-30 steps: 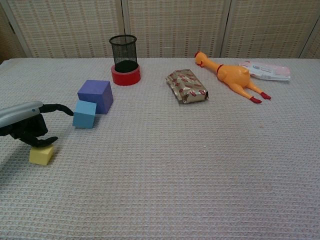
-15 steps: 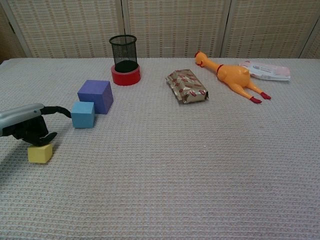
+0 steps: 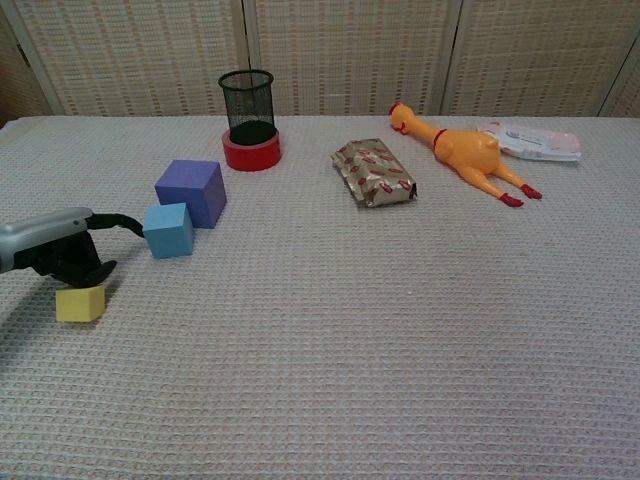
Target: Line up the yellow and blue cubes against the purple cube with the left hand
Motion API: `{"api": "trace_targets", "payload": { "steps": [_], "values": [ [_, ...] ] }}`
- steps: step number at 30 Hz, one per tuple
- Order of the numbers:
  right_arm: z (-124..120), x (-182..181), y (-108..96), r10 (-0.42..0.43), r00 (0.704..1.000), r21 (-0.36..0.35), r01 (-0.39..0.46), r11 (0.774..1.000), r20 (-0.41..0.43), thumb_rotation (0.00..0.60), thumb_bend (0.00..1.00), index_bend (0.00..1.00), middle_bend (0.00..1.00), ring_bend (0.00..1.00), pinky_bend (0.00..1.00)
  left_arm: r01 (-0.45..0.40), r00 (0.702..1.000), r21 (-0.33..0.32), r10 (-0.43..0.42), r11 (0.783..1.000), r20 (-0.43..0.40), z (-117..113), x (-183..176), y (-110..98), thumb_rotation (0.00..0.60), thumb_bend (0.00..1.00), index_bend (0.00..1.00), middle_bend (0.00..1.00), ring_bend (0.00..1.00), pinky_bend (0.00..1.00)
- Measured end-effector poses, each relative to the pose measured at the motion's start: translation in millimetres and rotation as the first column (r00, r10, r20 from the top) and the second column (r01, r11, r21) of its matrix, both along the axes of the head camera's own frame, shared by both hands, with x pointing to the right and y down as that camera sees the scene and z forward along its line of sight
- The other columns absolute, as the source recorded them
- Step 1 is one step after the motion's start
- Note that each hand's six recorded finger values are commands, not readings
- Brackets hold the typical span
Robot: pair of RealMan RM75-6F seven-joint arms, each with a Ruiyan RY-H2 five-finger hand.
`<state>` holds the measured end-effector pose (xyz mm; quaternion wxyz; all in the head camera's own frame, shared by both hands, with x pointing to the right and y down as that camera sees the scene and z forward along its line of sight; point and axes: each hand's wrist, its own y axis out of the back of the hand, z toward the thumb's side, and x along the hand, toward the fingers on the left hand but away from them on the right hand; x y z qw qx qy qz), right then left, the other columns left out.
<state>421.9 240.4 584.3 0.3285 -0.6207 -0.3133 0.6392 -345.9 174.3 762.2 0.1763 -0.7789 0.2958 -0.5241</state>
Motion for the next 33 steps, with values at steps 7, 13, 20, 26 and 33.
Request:
{"api": "trace_targets", "payload": {
  "steps": [7,13,20,26,33],
  "values": [
    [-1,-1,1,-0.002,1.0,-0.001,0.002,1.0,0.003,0.6,0.1,0.0,0.0,0.0,0.0,-0.005,1.0,0.023,0.005,1.0,-0.006,-9,-3,2,0.6,0.4,0.19,1.0,1.0,1.0],
    [-1,-2,2,-0.005,1.0,-0.004,0.005,1.0,0.008,0.6,0.1,0.0,0.0,0.0,0.0,-0.015,1.0,0.061,0.017,0.998,-0.026,-24,-1,12,0.6,0.39,0.22,1.0,1.0,1.0],
    [-4,-3,3,-0.008,1.0,-0.002,0.008,1.0,0.012,0.6,0.1,0.0,0.0,0.0,0.0,-0.056,0.997,0.103,0.061,0.993,-0.043,-41,10,22,0.6,0.39,0.28,1.0,1.0,1.0],
    [-4,-2,3,-0.008,1.0,-0.003,0.008,1.0,0.013,0.6,0.1,0.0,0.0,0.0,0.0,-0.094,0.991,0.08,0.101,0.992,-0.092,-45,28,35,0.6,0.39,0.29,1.0,1.0,1.0],
    [-7,0,2,0.0,1.0,0.007,-0.001,1.0,0.012,0.6,0.1,0.0,0.0,0.0,0.0,-0.126,0.988,0.028,0.128,0.992,-0.091,-34,35,36,0.6,0.39,0.23,1.0,1.0,1.0]
  ]
}}
